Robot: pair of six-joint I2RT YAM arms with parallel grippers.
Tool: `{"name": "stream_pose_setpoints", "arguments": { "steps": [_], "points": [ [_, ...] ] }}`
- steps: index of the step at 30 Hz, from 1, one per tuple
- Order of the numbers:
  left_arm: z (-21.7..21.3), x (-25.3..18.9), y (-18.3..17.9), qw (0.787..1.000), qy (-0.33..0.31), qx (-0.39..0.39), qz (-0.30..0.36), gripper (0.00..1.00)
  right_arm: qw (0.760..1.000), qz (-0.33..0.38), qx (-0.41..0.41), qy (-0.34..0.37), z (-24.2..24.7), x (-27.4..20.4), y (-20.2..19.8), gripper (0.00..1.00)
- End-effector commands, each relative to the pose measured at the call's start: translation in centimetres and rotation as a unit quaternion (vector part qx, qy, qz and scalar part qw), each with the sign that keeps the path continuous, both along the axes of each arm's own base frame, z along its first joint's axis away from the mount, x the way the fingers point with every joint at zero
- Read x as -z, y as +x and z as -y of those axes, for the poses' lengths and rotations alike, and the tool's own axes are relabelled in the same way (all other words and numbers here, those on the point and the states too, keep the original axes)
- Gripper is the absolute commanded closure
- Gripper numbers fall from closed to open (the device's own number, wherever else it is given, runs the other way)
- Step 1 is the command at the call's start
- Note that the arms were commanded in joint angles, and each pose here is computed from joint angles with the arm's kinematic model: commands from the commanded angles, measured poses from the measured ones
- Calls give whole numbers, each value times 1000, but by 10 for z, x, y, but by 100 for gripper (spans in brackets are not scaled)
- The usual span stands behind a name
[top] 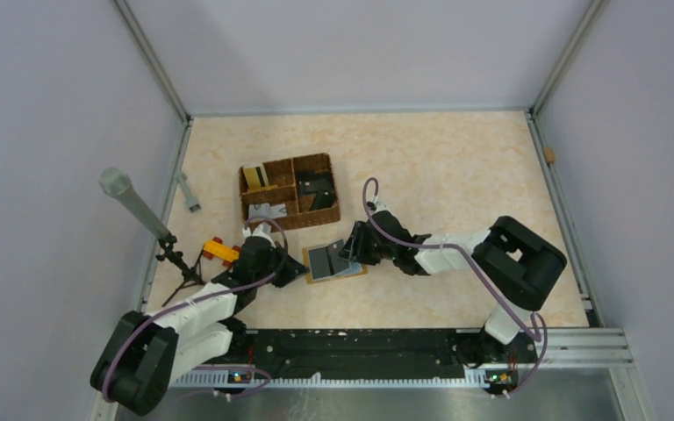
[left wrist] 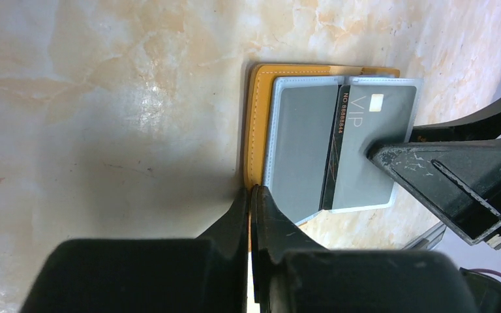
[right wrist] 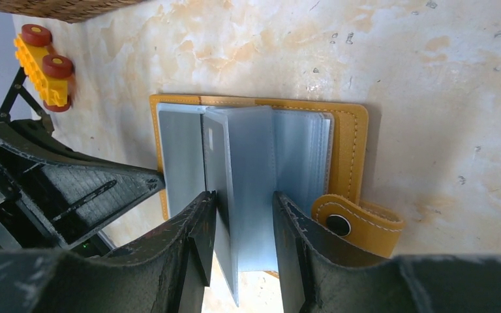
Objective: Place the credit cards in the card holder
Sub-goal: Turn over the card slot in the card holder.
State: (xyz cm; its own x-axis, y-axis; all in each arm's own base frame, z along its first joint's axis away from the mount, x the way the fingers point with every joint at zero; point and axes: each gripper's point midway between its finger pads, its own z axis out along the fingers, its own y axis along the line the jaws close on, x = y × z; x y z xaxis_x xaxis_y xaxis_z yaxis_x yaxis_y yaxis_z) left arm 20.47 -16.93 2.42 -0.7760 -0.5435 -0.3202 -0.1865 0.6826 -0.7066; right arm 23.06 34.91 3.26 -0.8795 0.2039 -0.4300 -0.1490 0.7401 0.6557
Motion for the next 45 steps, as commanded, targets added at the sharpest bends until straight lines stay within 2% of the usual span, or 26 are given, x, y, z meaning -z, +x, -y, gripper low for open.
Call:
{"name": "stream_pose_setpoints", "arguments": {
  "steps": [1, 6, 11, 15, 20, 26, 32, 45],
  "points": [
    [10, -10, 0, 999, -25, 15, 14, 100, 998, -38, -9, -39, 17, 30, -24, 60],
    [7, -15, 3, 1000, -13, 14, 24, 100, 999, -25, -11, -22, 13, 21, -22, 60],
    [4, -18, 4, 999, 2, 16, 28, 100, 1000, -2, -16, -20, 8, 6, -17, 71],
    [4, -18, 5, 999, 8, 19, 26, 100, 999, 27, -31, -36, -2, -9, -15, 73],
    [8, -20, 7, 999, 6, 27, 23, 100, 994, 62, -44, -78, -17, -18, -14, 77],
    [9, -22, 8, 999, 3, 29, 26, 100, 980, 80, -46, -176, -20, -9, -14, 80],
    [9, -24, 9, 999, 3, 29, 30, 100, 964, 100, -40, -245, -21, -7, -10, 82],
    [4, -25, 11, 999, 21, 22, 26, 100, 946, 124, -20, -300, -2, -17, 1, 82]
  ]
}}
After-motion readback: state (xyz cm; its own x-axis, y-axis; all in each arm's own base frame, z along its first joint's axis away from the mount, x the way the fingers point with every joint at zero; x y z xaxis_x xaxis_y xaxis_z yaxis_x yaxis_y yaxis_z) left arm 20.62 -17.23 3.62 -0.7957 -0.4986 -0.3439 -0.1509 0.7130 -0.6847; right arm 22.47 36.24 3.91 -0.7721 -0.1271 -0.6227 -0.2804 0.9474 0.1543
